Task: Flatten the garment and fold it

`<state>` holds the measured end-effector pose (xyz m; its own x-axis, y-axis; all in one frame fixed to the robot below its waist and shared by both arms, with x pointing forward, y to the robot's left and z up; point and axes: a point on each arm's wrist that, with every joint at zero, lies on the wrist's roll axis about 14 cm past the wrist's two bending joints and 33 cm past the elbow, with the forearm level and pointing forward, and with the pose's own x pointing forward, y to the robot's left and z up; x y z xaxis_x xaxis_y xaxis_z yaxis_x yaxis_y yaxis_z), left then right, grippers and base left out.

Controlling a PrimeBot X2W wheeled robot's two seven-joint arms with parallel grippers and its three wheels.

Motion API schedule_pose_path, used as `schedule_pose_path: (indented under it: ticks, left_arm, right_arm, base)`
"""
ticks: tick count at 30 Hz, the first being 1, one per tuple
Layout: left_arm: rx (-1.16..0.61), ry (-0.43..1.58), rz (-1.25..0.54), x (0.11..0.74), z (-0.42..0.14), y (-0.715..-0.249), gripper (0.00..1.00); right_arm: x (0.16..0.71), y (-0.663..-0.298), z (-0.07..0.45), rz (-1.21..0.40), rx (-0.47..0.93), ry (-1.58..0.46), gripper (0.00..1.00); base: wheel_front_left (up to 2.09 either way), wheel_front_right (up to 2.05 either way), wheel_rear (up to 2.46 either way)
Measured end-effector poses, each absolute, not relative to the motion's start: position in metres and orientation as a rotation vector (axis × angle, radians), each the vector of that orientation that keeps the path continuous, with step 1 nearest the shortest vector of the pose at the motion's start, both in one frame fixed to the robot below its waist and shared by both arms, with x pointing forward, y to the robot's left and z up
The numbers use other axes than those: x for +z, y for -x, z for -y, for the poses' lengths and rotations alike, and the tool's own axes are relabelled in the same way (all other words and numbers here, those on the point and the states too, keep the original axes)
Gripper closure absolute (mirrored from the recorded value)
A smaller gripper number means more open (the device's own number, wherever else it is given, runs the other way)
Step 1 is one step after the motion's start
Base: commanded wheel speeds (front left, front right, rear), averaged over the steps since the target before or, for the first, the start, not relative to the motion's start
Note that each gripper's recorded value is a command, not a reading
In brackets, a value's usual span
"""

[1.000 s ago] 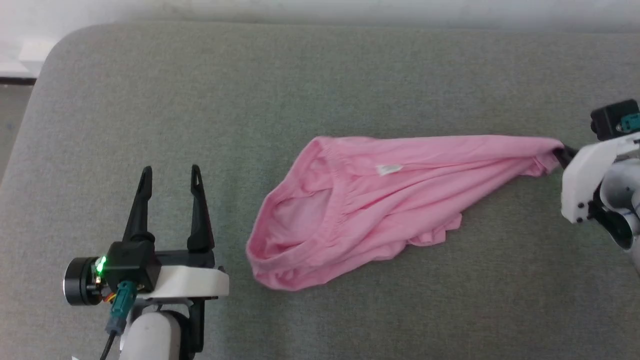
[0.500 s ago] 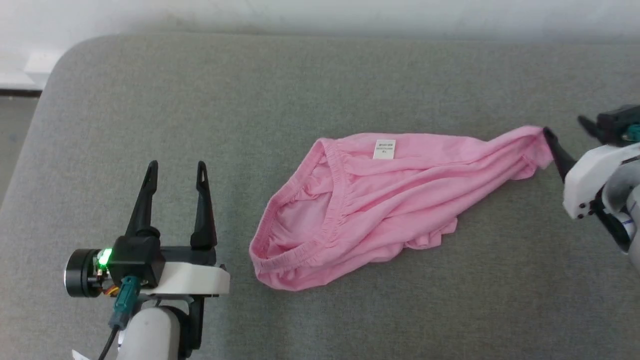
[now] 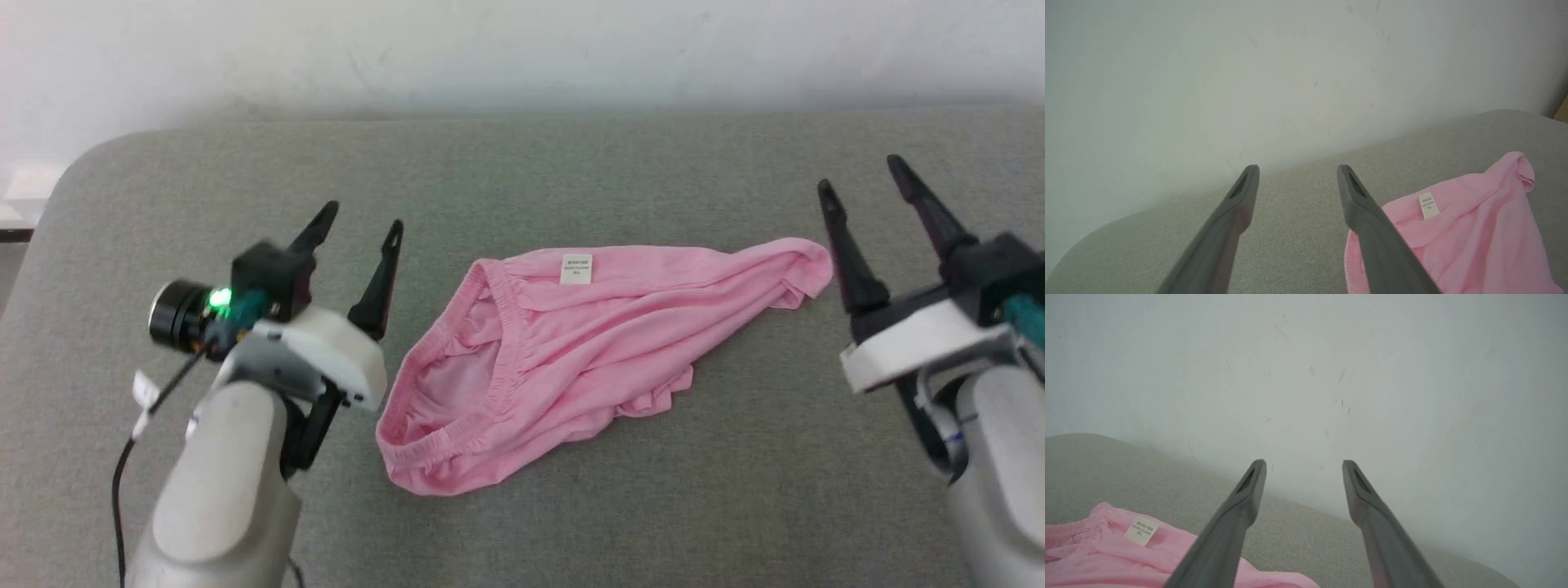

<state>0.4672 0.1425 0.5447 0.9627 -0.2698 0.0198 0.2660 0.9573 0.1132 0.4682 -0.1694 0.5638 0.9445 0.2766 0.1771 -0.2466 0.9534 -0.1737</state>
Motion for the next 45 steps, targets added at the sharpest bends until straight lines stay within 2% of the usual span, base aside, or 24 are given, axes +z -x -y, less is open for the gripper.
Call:
schedule_pose_path:
  ticks: [10,17,27,39,40,41,45]
  left_arm:
    - [-0.515,-0.114,-0.31,0.512,-0.087,-0.48,0.0]
    - [-0.67,-0.149,-0.661,0.461,-0.061,-0.463,0.0]
    - [-0.757,-0.22,-0.795,0.425,-0.042,-0.463,0.0]
    - [-0.763,-0.279,-0.792,0.402,-0.045,-0.475,0.0]
    - [-0.757,-0.282,-0.788,0.401,-0.048,-0.475,0.23]
    - [-0.758,-0.289,-0.787,0.4,-0.05,-0.473,0.98]
    - [-0.765,-0.258,-0.755,0.403,-0.048,-0.47,1.0]
  right_arm:
    - [0.599,-0.422,0.167,0.357,0.169,0.086,0.0]
    - [0.577,-0.401,0.179,0.297,0.102,0.046,0.0]
    - [0.567,-0.397,0.197,0.267,0.036,0.047,0.0]
    - [0.56,-0.401,0.204,0.247,0.012,0.058,0.0]
    - [0.56,-0.402,0.203,0.248,0.015,0.055,0.0]
    - [0.561,-0.402,0.201,0.25,0.019,0.052,0.0]
    - [0.563,-0.405,0.196,0.259,0.034,0.038,0.0]
  base:
    - [0.0,0.0,0.0]
    - [0.0,0.0,0.0]
    - [0.0,0.0,0.0]
    - [0.0,0.0,0.0]
    - [0.0,0.0,0.0]
    - [0.0,0.0,0.0]
    - [0.0,0.0,0.0]
